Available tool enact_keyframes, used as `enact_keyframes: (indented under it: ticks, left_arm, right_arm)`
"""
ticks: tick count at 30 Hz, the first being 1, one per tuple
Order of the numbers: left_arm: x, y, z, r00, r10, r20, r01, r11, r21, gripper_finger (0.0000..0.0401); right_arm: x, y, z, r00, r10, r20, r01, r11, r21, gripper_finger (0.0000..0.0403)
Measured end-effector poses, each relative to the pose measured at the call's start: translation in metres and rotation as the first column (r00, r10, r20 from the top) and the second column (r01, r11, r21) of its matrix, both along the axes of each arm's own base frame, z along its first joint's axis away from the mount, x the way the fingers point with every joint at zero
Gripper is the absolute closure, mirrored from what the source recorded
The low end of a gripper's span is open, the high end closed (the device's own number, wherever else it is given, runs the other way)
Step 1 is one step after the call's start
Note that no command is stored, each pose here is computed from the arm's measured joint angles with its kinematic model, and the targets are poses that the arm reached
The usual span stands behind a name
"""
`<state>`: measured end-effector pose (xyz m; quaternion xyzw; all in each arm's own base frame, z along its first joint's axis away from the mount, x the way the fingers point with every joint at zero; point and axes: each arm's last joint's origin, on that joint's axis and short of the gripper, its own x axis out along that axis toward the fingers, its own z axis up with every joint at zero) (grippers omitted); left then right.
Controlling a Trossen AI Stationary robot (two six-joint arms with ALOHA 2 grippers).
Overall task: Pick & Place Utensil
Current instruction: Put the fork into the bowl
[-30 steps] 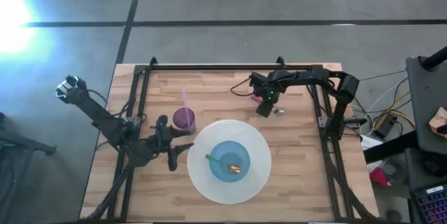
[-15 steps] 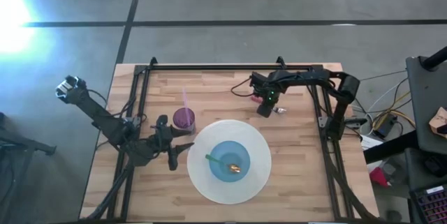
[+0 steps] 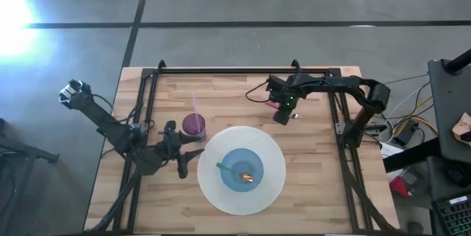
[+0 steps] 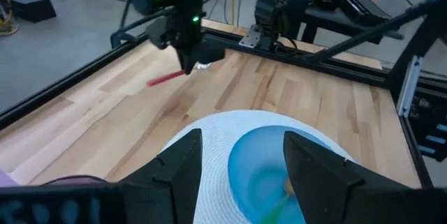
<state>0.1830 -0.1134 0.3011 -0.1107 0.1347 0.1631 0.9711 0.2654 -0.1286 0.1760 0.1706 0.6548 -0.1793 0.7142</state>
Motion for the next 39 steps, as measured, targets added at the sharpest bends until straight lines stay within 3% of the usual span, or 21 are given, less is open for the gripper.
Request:
enact_keyframes:
  ticks: [12,21,29,39]
  left_arm:
    - [0.001,0.0,-0.001,0.997,0.059,0.041,-0.052,0.986,-0.16,0.0208]
    - [0.006,-0.004,-0.007,0.996,0.085,0.041,-0.071,0.961,-0.266,0.0208]
    - [0.016,-0.012,-0.012,0.995,0.085,0.059,-0.066,0.96,-0.27,0.0208]
    - [0.042,-0.031,-0.017,0.985,0.057,0.166,-0.014,0.969,-0.248,0.0208]
  right_arm:
    - [-0.004,0.082,0.072,0.96,0.116,0.256,-0.098,0.992,-0.083,0.0375]
    - [-0.011,0.153,0.113,0.829,0.217,0.516,-0.128,0.971,-0.202,0.0375]
    - [0.002,0.201,0.122,0.684,0.321,0.655,-0.149,0.941,-0.305,0.0375]
    - [0.029,0.242,0.108,0.566,0.389,0.727,-0.092,0.906,-0.414,0.0375]
